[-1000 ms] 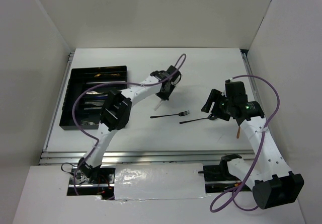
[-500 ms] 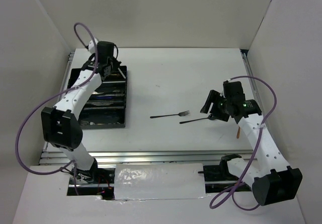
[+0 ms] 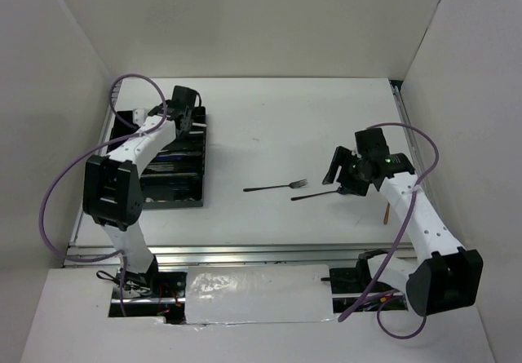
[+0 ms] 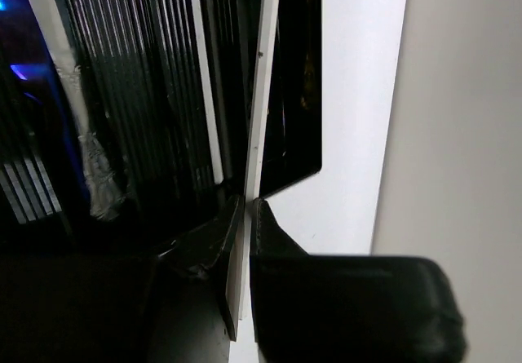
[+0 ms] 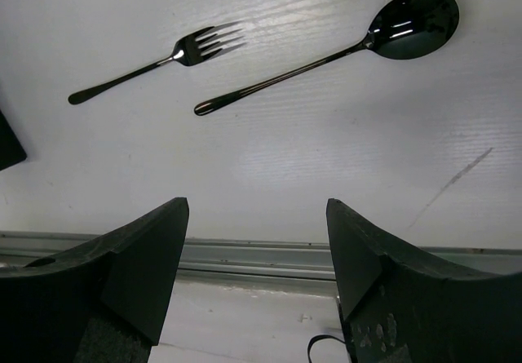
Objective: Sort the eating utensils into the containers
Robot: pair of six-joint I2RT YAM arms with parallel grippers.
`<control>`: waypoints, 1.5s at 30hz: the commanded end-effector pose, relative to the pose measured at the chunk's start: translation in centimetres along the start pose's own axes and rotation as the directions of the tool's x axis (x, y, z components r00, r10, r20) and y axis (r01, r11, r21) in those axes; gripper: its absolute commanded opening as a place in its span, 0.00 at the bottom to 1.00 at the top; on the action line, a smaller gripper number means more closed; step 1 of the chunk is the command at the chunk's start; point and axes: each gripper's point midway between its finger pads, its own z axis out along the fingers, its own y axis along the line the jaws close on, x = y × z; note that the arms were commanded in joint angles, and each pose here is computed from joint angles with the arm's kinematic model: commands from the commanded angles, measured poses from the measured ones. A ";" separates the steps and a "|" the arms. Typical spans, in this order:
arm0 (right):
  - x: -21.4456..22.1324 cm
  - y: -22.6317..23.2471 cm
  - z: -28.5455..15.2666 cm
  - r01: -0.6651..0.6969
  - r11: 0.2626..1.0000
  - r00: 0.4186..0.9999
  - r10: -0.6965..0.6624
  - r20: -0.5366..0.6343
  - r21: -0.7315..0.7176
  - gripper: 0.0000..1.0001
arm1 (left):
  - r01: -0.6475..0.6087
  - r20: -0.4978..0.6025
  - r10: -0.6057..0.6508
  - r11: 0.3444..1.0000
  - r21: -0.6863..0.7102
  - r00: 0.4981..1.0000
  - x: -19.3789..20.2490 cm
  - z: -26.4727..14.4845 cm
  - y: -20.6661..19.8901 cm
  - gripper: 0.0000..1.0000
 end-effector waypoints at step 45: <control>-2.0 0.0 3.5 0.041 0.998 0.997 -0.038 -0.069 0.051 0.76 | 0.082 0.015 -0.081 0.984 -0.157 0.997 1.3 10.5 2.3 0.00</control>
